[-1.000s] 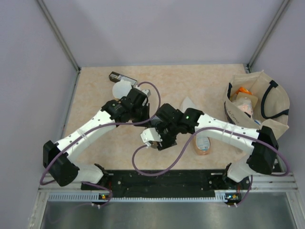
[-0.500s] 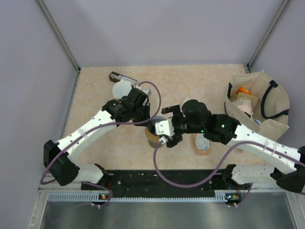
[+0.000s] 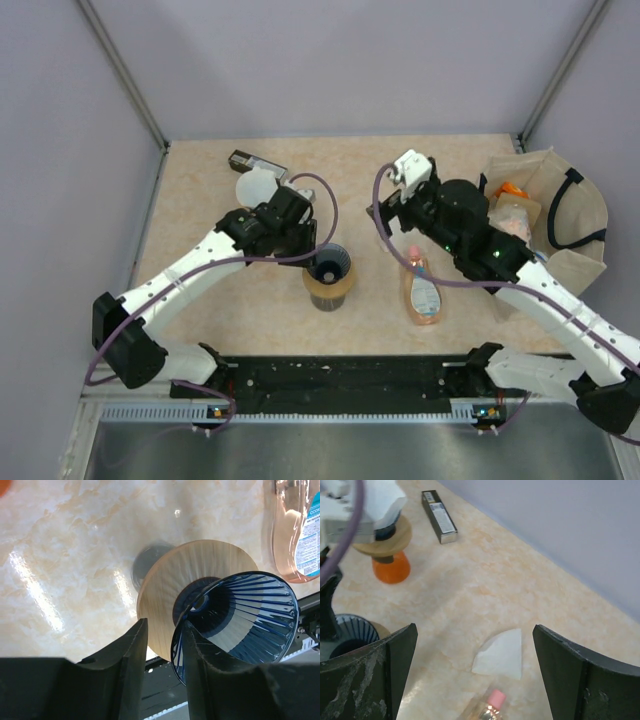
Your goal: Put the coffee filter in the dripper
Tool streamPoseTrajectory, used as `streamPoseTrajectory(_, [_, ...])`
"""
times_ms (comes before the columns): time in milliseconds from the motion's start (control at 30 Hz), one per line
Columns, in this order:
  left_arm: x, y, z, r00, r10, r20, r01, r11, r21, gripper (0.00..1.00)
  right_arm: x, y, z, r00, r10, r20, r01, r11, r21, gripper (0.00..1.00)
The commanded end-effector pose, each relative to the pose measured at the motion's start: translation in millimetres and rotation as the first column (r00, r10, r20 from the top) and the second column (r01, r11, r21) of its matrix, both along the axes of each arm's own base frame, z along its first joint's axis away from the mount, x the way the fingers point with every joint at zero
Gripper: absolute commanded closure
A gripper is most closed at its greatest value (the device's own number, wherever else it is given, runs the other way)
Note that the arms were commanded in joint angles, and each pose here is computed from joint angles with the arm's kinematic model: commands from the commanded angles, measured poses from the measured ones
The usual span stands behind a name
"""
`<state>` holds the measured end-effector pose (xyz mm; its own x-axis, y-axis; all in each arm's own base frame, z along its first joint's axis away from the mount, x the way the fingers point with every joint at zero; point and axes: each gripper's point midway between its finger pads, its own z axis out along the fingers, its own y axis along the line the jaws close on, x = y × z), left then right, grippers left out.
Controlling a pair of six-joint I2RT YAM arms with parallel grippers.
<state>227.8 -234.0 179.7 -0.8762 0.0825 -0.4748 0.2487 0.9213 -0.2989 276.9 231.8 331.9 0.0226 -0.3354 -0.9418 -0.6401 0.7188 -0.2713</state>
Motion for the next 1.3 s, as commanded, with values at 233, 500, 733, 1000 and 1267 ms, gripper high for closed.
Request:
streamPoseTrajectory(233, [26.9,11.9,89.6,0.965,0.045,0.259,-0.037,0.999,-0.036,0.01,65.2,-71.7,-60.6,0.764,-0.542,-0.35,0.606,0.789,0.102,0.01])
streamPoseTrajectory(500, [27.0,108.5,142.9,0.776,0.326,0.541,-0.351,0.934,-0.059,0.01,92.2,-73.0,-132.6,0.586,-0.698,-0.411,0.731,0.674,-0.104,0.01])
streamPoseTrajectory(733, [6.4,168.0,103.0,0.7,0.484,0.525,-0.539,0.84,-0.055,0.01,121.8,-69.7,-172.4,0.469,-0.8,-0.375,0.789,0.57,-0.231,0.06])
streamPoseTrajectory(1000, [-8.7,187.1,60.6,0.7,0.531,0.477,-0.598,0.801,-0.014,0.01,135.9,-62.4,-213.0,0.431,-0.862,-0.268,0.768,0.506,-0.393,0.09])
streamPoseTrajectory(1267, [-12.6,189.1,53.6,0.704,0.537,0.465,-0.601,0.799,-0.014,0.01,134.3,-60.9,-246.2,0.412,-0.887,-0.207,0.734,0.458,-0.501,0.15])
